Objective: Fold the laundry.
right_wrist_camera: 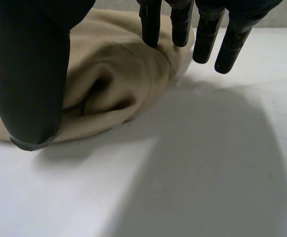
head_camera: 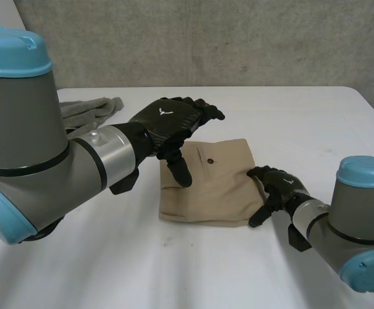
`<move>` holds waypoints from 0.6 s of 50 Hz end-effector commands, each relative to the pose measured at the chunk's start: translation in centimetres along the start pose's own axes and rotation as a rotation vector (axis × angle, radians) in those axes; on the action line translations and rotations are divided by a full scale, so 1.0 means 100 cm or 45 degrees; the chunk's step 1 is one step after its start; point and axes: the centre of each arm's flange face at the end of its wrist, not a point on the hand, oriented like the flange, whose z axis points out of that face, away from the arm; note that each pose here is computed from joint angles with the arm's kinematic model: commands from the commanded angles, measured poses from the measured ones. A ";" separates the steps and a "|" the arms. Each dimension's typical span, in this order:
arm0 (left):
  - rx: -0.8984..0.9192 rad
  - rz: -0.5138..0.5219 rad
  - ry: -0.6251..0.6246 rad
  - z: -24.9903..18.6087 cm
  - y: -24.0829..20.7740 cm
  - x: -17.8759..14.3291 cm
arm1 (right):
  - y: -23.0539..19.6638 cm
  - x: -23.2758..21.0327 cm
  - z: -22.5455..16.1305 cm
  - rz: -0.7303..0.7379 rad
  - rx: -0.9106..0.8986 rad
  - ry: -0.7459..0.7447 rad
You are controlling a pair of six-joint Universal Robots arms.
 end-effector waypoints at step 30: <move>-0.005 -0.004 0.000 0.001 0.002 -0.001 | -0.057 -0.007 0.074 0.036 0.276 -0.045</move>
